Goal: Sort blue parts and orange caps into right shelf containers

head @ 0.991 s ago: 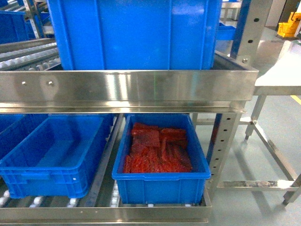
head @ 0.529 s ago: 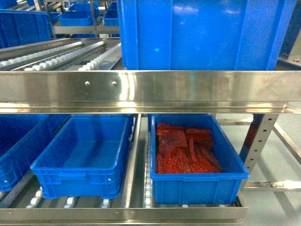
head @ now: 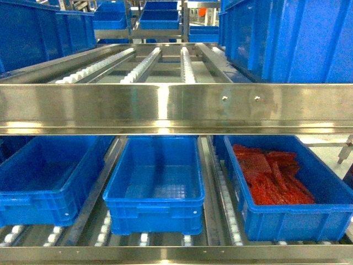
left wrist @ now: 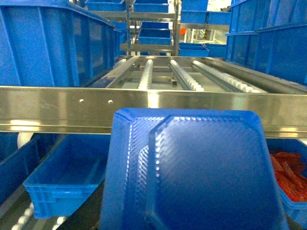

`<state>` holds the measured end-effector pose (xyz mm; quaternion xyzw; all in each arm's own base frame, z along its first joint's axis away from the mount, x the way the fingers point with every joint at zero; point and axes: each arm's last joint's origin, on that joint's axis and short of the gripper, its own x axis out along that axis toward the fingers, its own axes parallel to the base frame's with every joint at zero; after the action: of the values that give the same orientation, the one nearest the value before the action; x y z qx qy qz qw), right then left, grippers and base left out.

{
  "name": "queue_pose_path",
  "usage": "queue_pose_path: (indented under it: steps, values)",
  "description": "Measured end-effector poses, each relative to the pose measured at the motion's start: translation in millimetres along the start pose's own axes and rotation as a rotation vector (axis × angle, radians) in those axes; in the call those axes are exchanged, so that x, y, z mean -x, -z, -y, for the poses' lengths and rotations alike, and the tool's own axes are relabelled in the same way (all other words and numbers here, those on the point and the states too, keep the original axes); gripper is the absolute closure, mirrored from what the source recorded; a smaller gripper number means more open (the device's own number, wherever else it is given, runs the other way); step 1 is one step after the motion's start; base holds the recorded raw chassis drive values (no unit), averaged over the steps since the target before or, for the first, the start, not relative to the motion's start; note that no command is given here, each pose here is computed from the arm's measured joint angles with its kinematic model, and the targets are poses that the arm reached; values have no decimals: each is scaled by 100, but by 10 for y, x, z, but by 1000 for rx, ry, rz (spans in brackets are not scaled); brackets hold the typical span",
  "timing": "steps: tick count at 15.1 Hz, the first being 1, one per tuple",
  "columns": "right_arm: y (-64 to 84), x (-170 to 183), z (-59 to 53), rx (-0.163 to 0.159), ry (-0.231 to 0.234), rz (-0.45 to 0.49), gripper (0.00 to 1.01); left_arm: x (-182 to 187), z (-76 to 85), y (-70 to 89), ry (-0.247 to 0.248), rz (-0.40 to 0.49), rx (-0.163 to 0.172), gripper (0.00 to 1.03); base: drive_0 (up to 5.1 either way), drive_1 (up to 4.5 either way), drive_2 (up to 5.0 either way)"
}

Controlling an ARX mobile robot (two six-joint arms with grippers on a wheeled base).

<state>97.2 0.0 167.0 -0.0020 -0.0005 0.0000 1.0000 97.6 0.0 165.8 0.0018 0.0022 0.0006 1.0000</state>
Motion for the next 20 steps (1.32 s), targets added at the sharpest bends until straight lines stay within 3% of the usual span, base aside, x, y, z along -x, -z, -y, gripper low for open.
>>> queue_pose_path:
  steps: [20]
  values:
    - [0,0,0,0,0,0,56,0,1,2,2,-2,0,60,-493,252,252]
